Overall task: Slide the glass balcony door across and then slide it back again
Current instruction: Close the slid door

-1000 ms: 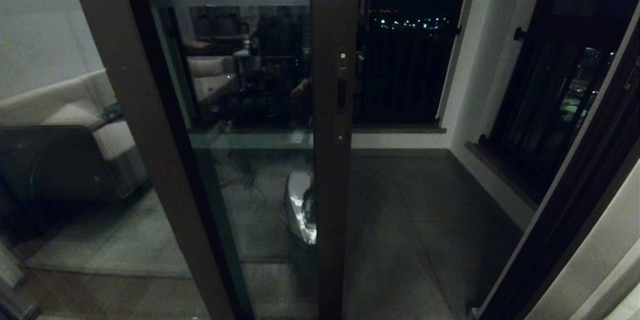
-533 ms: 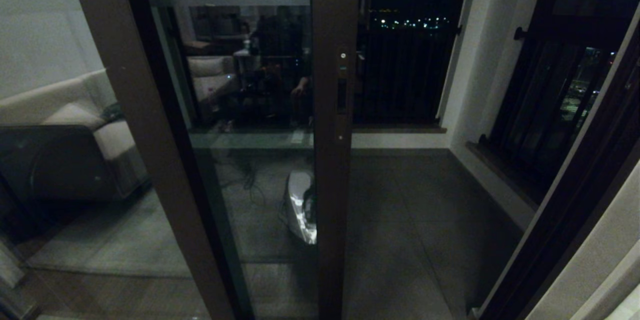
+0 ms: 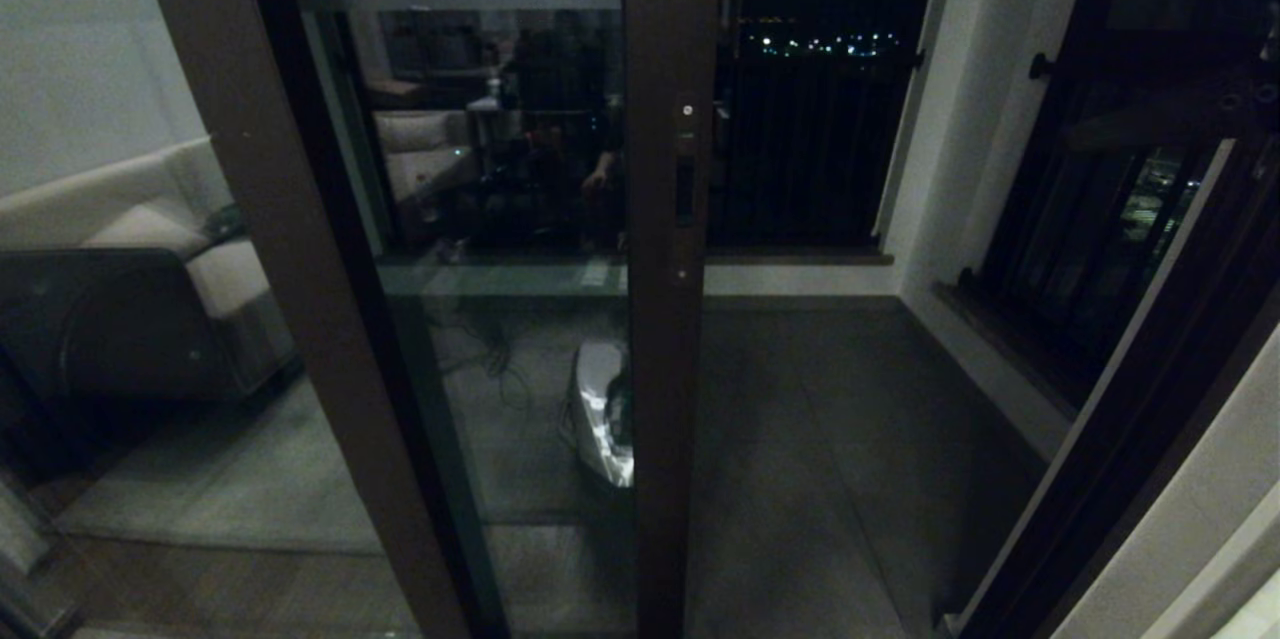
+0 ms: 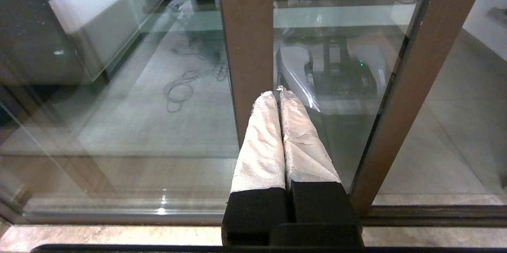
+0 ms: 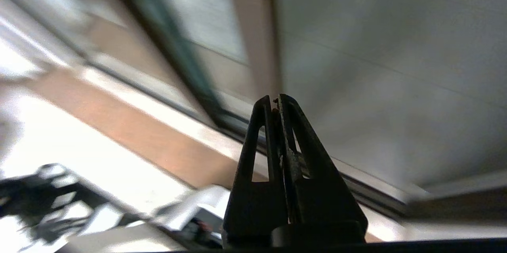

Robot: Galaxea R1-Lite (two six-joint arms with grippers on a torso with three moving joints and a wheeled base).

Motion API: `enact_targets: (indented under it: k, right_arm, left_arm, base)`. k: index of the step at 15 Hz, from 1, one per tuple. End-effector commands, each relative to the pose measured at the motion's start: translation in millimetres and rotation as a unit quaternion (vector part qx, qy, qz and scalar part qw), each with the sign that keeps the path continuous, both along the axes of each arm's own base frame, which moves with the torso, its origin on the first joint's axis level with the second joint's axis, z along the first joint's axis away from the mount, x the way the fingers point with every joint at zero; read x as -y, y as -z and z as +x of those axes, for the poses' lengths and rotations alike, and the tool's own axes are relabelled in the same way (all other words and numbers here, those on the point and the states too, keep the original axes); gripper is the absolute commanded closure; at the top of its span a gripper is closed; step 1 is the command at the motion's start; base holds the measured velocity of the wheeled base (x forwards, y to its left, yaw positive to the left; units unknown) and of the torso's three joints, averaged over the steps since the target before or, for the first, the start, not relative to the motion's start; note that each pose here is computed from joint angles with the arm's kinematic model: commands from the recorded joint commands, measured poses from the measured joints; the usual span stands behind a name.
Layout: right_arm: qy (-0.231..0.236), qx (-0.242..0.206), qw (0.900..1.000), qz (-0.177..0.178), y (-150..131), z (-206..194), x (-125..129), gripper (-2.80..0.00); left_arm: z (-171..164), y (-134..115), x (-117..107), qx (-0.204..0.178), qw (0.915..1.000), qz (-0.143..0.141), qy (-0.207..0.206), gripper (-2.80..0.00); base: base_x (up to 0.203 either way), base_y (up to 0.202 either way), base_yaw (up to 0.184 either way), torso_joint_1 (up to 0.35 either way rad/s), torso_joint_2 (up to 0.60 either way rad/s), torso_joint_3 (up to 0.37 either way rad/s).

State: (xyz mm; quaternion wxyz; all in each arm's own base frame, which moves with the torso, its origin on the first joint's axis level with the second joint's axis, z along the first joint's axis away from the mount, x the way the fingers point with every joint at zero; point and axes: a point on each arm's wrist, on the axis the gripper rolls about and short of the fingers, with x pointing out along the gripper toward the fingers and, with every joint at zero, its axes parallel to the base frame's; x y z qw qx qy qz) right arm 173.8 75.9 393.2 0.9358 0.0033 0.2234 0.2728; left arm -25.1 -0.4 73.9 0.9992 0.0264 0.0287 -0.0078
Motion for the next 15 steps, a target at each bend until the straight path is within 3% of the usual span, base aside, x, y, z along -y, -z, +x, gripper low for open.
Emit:
enact_targets:
  k: [1, 3, 5, 7, 12, 15]
  right_arm:
    - [0.025, -0.031, 0.996, -0.076, 14.5, 31.1, -36.5, 0.0]
    - [0.019, -0.029, 0.992, -0.12, 22.7, 27.1, -62.0, 0.0]
    - [0.059, -0.013, 0.987, -0.151, 35.0, 41.2, -88.7, 0.0]
    - [0.078, 0.003, 0.988, -0.134, 38.4, 49.8, -103.6, 0.0]
    - [0.128, -0.047, 0.985, -0.107, 72.7, 79.0, -131.0, 0.0]
    - [0.131, 0.021, 0.989, -0.07, 63.0, 96.4, -137.7, 0.0]
  left_arm:
    - [0.0, 0.1, 0.0, 0.0, 1.0, 0.0, 0.001, 0.0]
    - [0.0, 0.1, 0.0, 0.0, 1.0, 0.0, 0.0, 0.0]
    - [0.0, 0.1, 0.0, 0.0, 1.0, 0.0, 0.0, 0.0]
    - [0.0, 0.1, 0.0, 0.0, 1.0, 0.0, 0.0, 0.0]
    - [0.0, 0.1, 0.0, 0.0, 1.0, 0.0, 0.0, 0.0]
    - [0.0, 0.1, 0.0, 0.0, 1.0, 0.0, 0.0, 0.0]
  base:
    - [0.0, 0.0, 0.0, 0.0, 0.0, 0.0]
    - [0.0, 0.0, 0.0, 0.0, 0.0, 0.0]
    - [0.0, 0.0, 0.0, 0.0, 0.0, 0.0]
    - [0.0, 0.0, 0.0, 0.0, 0.0, 0.0]
    - [0.0, 0.0, 0.0, 0.0, 0.0, 0.0]
    - [0.0, 0.0, 0.0, 0.0, 0.0, 0.0]
